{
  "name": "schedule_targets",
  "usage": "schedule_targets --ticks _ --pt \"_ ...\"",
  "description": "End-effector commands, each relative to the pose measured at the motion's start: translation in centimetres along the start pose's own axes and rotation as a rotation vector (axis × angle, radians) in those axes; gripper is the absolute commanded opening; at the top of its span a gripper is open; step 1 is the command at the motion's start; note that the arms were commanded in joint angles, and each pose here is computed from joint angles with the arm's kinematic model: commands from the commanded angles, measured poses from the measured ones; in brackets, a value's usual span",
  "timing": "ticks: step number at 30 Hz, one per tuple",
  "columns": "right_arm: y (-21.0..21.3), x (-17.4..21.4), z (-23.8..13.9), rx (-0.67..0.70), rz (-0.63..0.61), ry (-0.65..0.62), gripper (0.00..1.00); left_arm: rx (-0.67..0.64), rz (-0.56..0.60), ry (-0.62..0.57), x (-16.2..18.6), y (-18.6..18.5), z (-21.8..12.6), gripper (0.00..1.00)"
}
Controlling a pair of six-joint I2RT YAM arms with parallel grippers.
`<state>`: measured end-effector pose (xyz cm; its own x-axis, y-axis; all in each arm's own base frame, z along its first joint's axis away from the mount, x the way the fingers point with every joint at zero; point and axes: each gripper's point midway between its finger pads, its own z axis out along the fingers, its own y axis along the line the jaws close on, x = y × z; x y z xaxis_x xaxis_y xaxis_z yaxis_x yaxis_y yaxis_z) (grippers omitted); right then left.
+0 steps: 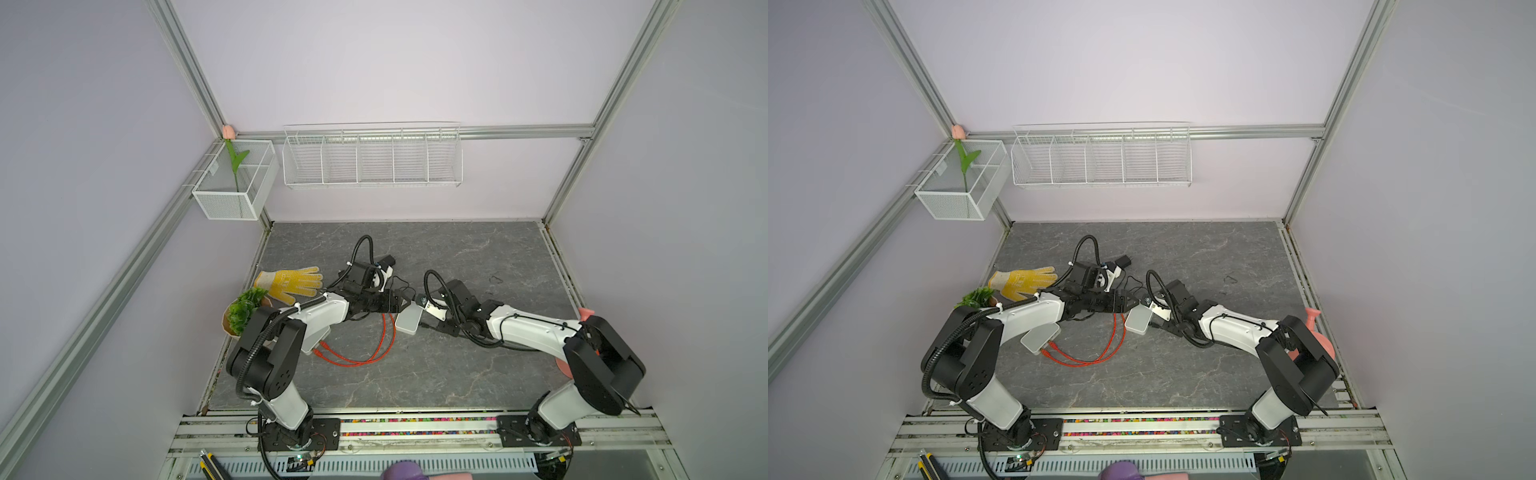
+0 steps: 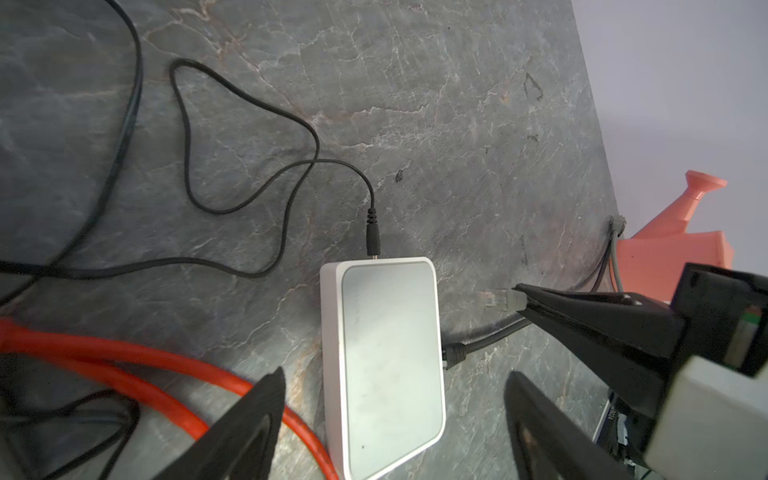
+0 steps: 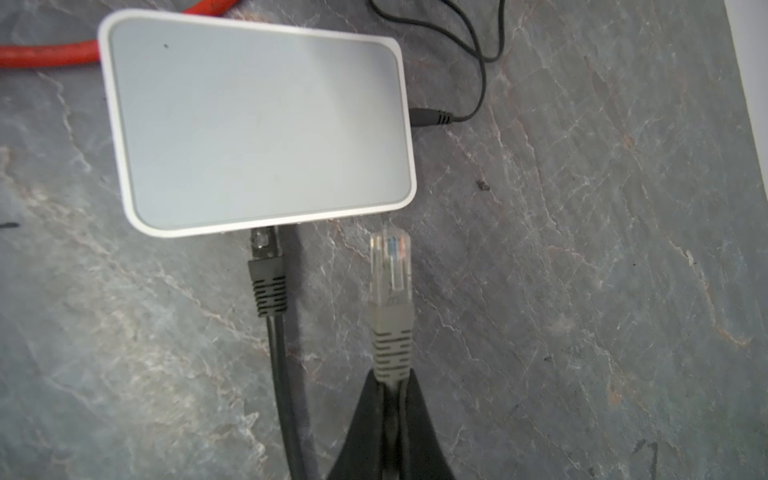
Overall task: Insert the plug into the switch port
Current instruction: 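Lower the grey plug to the box port while left gripper grasps the box, then push the grey plug into the box port with the right gripper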
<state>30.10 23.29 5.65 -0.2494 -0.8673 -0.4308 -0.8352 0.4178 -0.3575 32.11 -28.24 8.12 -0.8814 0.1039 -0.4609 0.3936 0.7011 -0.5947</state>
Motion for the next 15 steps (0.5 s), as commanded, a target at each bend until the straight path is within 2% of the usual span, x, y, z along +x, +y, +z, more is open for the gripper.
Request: schedule_targets --ticks 1,5,15 --pt "0.3 0.3 0.6 -0.036 0.000 0.018 0.06 -0.002 0.015 0.027 -0.4 0.0 0.6 0.80" --pt "0.5 -0.4 1.0 -0.064 0.000 0.011 0.06 -0.025 0.005 0.052 -0.3 0.8 1.7 0.74" --pt "1.2 -0.1 2.0 -0.108 -0.006 0.046 0.06 -0.025 -0.002 0.090 -0.4 1.3 3.5 0.52"
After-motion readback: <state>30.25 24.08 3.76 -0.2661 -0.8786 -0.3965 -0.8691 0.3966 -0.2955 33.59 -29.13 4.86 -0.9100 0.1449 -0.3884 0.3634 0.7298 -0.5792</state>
